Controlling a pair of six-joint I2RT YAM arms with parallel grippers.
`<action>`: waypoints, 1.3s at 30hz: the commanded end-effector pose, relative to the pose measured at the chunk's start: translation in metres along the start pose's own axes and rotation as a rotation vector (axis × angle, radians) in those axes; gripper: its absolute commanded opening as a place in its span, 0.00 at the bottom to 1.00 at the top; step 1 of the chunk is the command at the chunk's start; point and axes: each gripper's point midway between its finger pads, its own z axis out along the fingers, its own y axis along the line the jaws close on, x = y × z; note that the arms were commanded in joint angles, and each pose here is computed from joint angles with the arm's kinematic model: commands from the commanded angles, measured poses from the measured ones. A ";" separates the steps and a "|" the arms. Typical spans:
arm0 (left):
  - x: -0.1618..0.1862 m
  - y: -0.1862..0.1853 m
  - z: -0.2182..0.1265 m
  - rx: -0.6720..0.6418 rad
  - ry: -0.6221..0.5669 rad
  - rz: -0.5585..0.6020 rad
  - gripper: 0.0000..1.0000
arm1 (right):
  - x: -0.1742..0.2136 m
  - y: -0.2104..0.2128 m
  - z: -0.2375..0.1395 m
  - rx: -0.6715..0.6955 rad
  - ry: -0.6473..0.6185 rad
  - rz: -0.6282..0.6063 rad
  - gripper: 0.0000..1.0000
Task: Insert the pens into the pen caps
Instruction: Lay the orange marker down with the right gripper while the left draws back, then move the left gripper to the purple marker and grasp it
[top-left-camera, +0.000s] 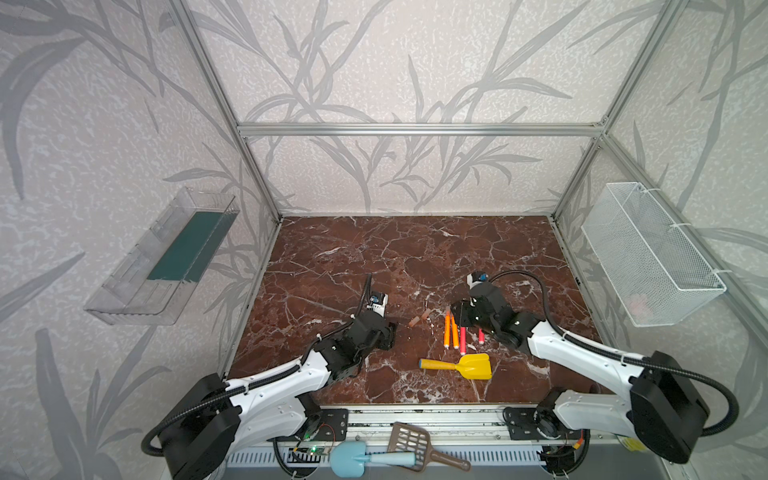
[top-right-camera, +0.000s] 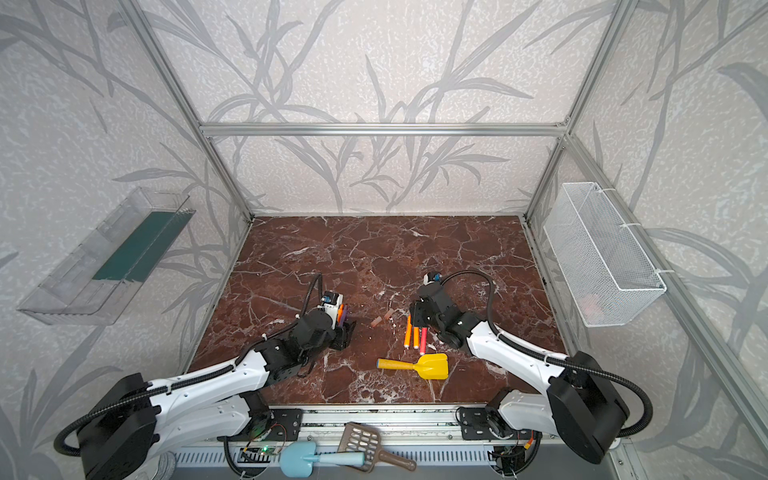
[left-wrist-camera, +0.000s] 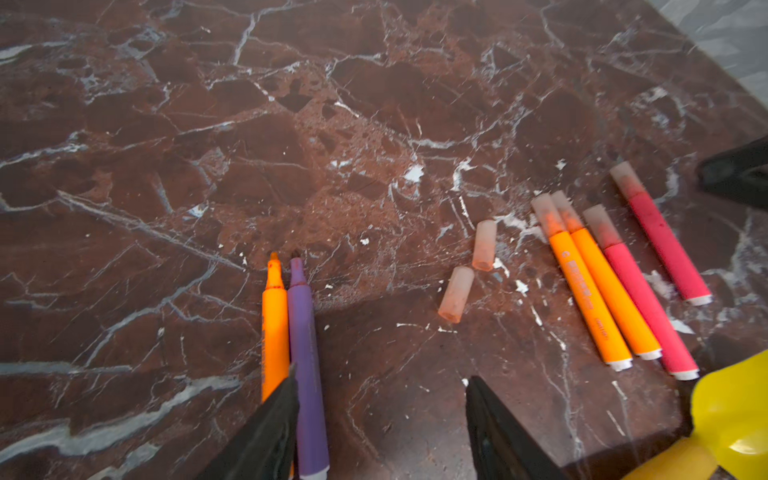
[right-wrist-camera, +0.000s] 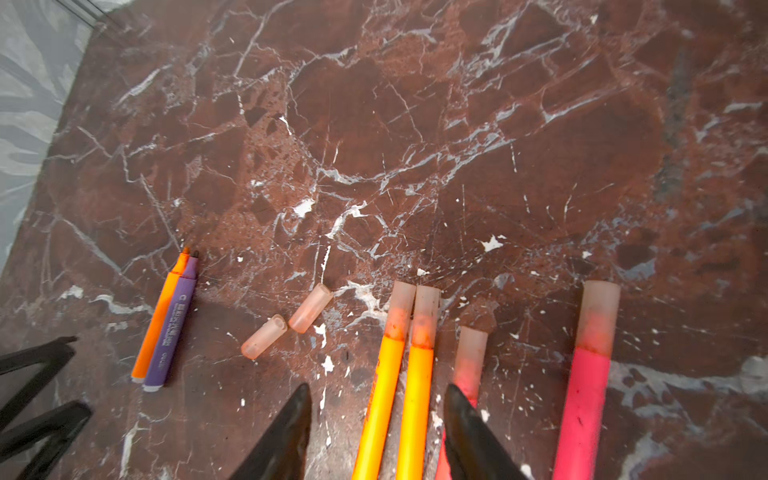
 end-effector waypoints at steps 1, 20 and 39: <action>-0.003 0.004 0.005 -0.052 0.027 -0.029 0.61 | 0.005 -0.004 -0.012 0.000 -0.005 -0.020 0.51; 0.034 0.024 0.025 -0.199 0.201 -0.021 0.47 | 0.033 -0.005 -0.022 -0.036 -0.007 -0.010 0.52; 0.045 0.031 0.043 -0.288 0.279 0.019 0.43 | 0.034 0.003 -0.026 -0.031 -0.016 -0.039 0.52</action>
